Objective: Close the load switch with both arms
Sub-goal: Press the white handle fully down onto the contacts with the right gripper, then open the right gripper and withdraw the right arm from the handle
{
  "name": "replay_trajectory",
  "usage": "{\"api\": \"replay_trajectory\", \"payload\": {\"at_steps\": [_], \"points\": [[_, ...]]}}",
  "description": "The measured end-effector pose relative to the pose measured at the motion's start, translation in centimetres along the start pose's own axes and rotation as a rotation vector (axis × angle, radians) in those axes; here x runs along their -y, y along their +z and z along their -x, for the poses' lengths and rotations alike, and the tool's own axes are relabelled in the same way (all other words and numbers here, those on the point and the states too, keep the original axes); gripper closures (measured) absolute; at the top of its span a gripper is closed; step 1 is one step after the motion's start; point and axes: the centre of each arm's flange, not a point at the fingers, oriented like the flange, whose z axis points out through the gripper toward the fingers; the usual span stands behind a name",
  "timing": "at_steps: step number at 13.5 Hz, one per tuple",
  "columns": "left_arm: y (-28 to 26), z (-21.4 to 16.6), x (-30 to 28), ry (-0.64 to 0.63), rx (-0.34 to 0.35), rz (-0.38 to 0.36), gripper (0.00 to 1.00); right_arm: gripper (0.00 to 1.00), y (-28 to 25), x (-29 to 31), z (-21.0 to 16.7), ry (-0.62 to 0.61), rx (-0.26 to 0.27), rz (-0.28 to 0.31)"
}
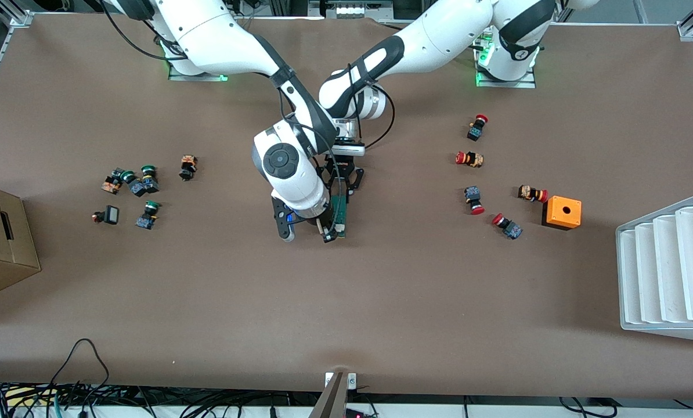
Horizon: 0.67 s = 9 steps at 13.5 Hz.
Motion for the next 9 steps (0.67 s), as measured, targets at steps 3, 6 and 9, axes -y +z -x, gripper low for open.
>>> {"api": "replay_trajectory", "payload": {"at_steps": [3, 6, 9], "points": [[0.0, 0.0, 0.0, 0.0, 0.0, 0.0, 0.51, 0.74, 0.6, -0.1, -0.1, 0.001, -0.003, 0.005], [0.0, 0.0, 0.0, 0.0, 0.0, 0.0, 0.51, 0.74, 1.0, 0.0, -0.2, 0.0, -0.005, 0.003], [0.0, 0.0, 0.0, 0.0, 0.0, 0.0, 0.51, 0.74, 1.6, 0.3, -0.3, -0.005, -0.011, 0.001]]}}
